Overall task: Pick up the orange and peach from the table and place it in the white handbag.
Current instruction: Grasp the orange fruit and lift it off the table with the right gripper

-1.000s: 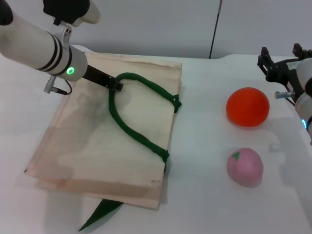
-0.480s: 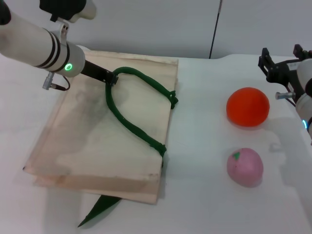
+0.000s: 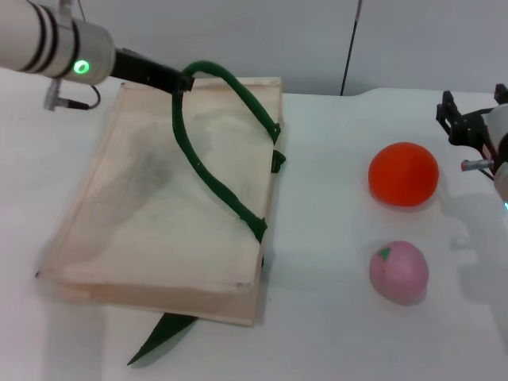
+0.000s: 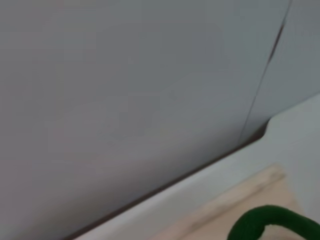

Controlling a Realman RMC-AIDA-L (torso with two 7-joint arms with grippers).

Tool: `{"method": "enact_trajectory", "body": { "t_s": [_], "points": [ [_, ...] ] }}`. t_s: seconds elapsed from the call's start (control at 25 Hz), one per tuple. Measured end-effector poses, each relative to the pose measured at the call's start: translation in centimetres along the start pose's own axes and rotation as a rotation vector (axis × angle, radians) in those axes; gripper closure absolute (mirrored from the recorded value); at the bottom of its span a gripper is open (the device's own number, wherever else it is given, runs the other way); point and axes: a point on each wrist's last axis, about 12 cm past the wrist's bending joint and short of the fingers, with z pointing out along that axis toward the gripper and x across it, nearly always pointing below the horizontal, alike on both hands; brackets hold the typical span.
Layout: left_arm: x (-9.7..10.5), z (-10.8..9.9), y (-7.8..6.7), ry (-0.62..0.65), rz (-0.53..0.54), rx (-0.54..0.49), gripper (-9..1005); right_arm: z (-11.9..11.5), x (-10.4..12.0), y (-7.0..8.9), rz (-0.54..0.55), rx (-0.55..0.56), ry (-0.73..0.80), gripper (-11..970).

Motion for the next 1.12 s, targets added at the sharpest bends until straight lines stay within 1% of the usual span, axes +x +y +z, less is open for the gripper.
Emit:
{"method": "enact_trajectory", "body": {
  "t_s": [0.04, 0.08, 0.2, 0.24, 0.28, 0.4, 0.56, 0.72, 0.76, 0.84, 0.96, 1.12],
  "points": [
    [-0.2, -0.6, -0.1, -0.017, 0.005, 0.006, 874, -0.1, -0.1, 0.0, -0.009, 0.002, 0.013, 212],
    [-0.5, -1.6, -0.3, -0.042, 0.019, 0.009, 874, -0.3, -0.2, 0.1, -0.013, 0.001, 0.019, 212],
    [-1.0, -3.2, -0.7, -0.071, 0.039, -0.003, 874, -1.3, -0.9, 0.4, -0.034, -0.012, 0.032, 213],
    [-1.3, -4.1, -0.7, -0.087, 0.048, -0.017, 874, -1.9, -1.8, 0.8, -0.042, -0.030, 0.036, 214],
    [-1.3, -4.4, -0.7, -0.091, 0.050, -0.021, 874, -1.9, -1.8, 0.8, -0.042, -0.030, 0.036, 214],
    [-1.8, -6.5, -0.9, -0.127, 0.069, -0.050, 874, -2.6, -3.5, 1.7, -0.054, -0.077, 0.049, 215],
    [-2.8, -8.1, -1.3, -0.158, 0.099, -0.064, 874, -3.5, -5.1, 2.7, -0.038, -0.155, 0.073, 216],
    [-3.7, -9.4, -2.0, -0.181, 0.127, -0.069, 875, -3.8, -5.6, 3.3, -0.021, -0.207, 0.104, 214],
    [-4.1, -9.9, -2.3, -0.190, 0.142, -0.070, 875, -3.8, -5.6, 3.3, -0.012, -0.214, 0.116, 213],
    [-4.4, -10.3, -2.5, -0.195, 0.152, -0.071, 875, -3.6, -5.7, 3.0, 0.016, -0.227, 0.145, 212],
    [-5.0, -11.1, -3.0, -0.214, 0.176, -0.081, 875, -3.1, -5.7, 2.2, 0.084, -0.258, 0.202, 211],
    [-5.6, -11.9, -3.7, -0.232, 0.194, -0.082, 875, -1.7, -5.3, 0.0, 0.123, -0.249, 0.250, 209]
  ]
}}
